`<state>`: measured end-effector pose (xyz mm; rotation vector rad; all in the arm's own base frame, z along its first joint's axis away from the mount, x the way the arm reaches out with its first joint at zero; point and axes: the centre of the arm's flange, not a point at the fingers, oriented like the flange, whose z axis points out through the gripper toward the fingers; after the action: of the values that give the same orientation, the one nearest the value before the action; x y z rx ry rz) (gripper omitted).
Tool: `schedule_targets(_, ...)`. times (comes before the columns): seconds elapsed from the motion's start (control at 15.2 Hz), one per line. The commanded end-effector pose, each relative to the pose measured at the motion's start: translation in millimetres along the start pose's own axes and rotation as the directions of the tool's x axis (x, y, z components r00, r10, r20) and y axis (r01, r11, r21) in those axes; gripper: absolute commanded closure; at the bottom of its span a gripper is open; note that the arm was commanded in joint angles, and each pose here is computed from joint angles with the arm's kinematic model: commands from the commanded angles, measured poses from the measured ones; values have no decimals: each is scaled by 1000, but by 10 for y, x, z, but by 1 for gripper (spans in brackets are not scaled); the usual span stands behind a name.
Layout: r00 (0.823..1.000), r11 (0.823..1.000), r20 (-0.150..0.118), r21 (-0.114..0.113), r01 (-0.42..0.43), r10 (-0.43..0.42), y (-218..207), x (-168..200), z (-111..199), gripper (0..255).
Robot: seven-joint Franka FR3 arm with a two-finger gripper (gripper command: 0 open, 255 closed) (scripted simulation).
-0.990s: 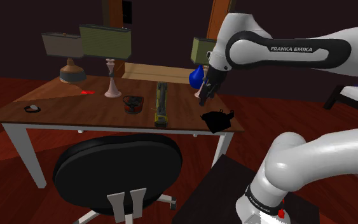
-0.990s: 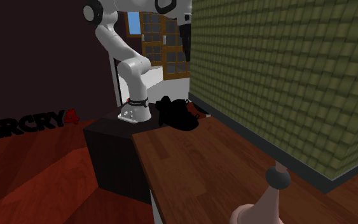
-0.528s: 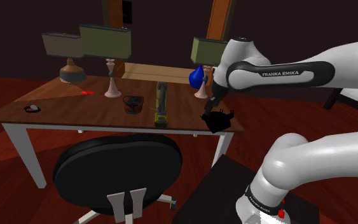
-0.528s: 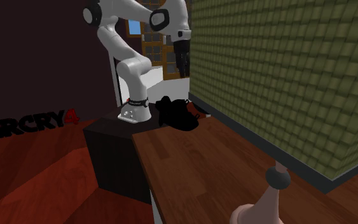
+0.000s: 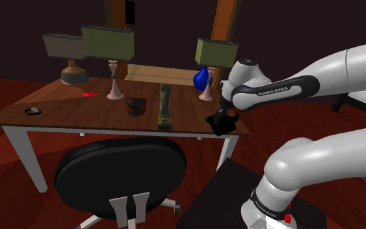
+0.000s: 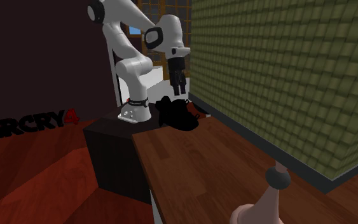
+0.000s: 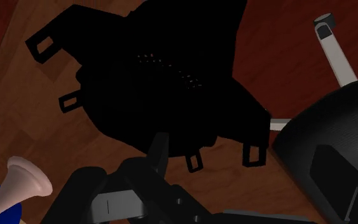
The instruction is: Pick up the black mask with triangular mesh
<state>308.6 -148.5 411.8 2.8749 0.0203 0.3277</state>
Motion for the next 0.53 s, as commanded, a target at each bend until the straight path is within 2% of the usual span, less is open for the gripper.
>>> schedule_targets(0.0, 1000, 1000, -5, -9, 0, 0, 30, -52, 126, 0)
schedule_targets(0.46, 1000, 1000, -5, -9, 0, 0, -55, -129, 454, 0)
